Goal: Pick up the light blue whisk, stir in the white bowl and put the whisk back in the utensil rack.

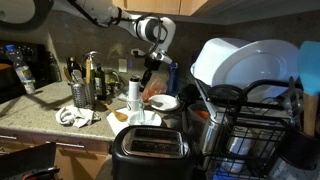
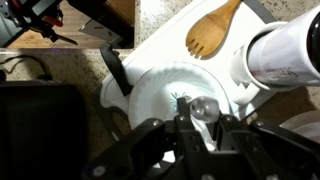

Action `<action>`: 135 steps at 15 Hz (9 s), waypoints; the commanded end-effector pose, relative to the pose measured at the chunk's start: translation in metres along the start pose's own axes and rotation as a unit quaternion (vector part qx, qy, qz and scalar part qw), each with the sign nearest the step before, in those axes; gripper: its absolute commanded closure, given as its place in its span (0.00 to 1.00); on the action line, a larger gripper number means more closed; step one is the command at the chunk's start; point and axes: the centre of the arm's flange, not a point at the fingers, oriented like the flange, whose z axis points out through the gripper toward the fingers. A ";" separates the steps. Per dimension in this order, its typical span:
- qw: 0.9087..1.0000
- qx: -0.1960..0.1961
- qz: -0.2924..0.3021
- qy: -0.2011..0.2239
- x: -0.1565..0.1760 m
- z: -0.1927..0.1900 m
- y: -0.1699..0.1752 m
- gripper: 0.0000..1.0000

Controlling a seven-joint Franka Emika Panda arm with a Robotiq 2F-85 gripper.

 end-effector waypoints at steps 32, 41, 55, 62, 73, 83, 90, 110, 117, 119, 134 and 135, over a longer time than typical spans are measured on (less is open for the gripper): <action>0.969 0.148 -0.154 -0.126 -0.062 -0.130 0.043 0.89; 0.895 0.246 -0.285 -0.239 -0.097 -0.117 -0.008 0.89; 0.875 0.156 -0.338 -0.310 -0.130 -0.090 0.008 0.78; 0.880 0.152 -0.335 -0.300 -0.132 -0.099 0.018 0.78; 0.860 0.152 -0.387 -0.296 -0.175 -0.110 -0.018 0.89; 0.855 0.126 -0.411 -0.291 -0.215 -0.098 -0.043 0.89; 0.861 0.089 -0.419 -0.275 -0.234 -0.087 -0.060 0.89; 0.876 0.125 -0.423 -0.196 -0.270 -0.092 -0.073 0.89; 0.863 0.122 -0.436 -0.223 -0.288 -0.102 -0.061 0.89; 0.862 0.117 -0.440 -0.224 -0.293 -0.104 -0.058 0.89; 0.859 0.078 -0.455 -0.221 -0.332 -0.093 -0.043 0.89; 0.858 0.074 -0.457 -0.224 -0.333 -0.089 -0.044 0.89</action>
